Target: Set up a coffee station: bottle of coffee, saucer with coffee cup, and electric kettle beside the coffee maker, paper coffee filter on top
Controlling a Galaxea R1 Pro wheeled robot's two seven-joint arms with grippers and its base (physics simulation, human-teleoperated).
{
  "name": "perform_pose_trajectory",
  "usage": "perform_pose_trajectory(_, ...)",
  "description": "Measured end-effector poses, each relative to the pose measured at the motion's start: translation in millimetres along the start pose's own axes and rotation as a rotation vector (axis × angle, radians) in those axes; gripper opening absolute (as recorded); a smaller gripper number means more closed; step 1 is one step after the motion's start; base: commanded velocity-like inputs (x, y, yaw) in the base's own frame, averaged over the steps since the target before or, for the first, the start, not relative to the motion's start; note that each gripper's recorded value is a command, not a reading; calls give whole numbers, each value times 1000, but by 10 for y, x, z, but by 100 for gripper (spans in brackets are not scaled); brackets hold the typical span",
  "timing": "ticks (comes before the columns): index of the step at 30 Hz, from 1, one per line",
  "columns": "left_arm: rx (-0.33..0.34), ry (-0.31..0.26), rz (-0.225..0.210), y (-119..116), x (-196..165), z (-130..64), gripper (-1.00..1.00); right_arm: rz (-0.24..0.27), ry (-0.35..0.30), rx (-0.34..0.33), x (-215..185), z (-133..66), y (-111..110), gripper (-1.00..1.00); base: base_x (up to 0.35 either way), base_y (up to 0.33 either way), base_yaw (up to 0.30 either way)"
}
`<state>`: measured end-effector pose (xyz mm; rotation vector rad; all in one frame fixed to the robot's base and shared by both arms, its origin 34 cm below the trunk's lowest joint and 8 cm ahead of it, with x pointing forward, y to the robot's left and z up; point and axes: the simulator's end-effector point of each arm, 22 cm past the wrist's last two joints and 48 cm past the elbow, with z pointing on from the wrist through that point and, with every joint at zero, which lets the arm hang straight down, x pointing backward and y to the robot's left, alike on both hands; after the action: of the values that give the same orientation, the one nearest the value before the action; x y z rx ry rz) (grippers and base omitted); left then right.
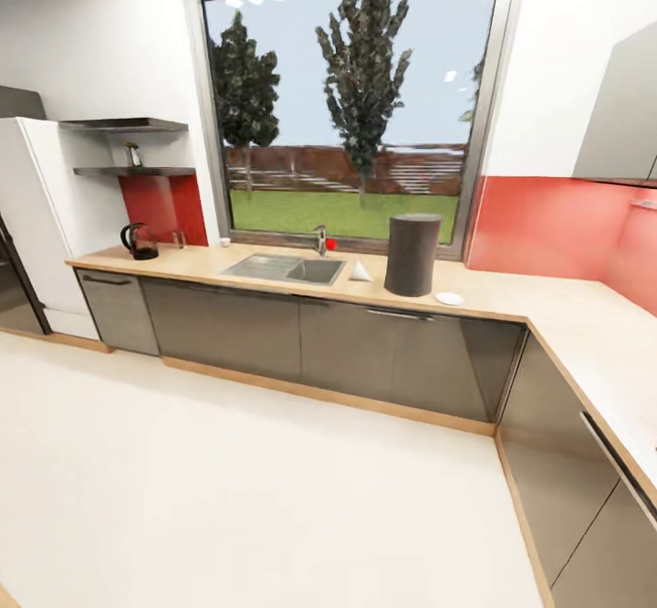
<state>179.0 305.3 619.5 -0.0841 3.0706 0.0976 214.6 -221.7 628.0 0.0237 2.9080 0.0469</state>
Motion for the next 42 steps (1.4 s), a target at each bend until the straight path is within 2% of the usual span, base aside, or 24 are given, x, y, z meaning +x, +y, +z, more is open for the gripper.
perform_pose_trajectory(28, 1, -3, -1, -8, -9, 0, 100, 0, -2, 0, -6, 0, -1, 100, 338, 0, -2)
perform_pose_trajectory(42, 1, -4, -1, -7, -14, 0, 100, 2, -2, -1, -6, 0, 0, 100, 338, 0, -188)
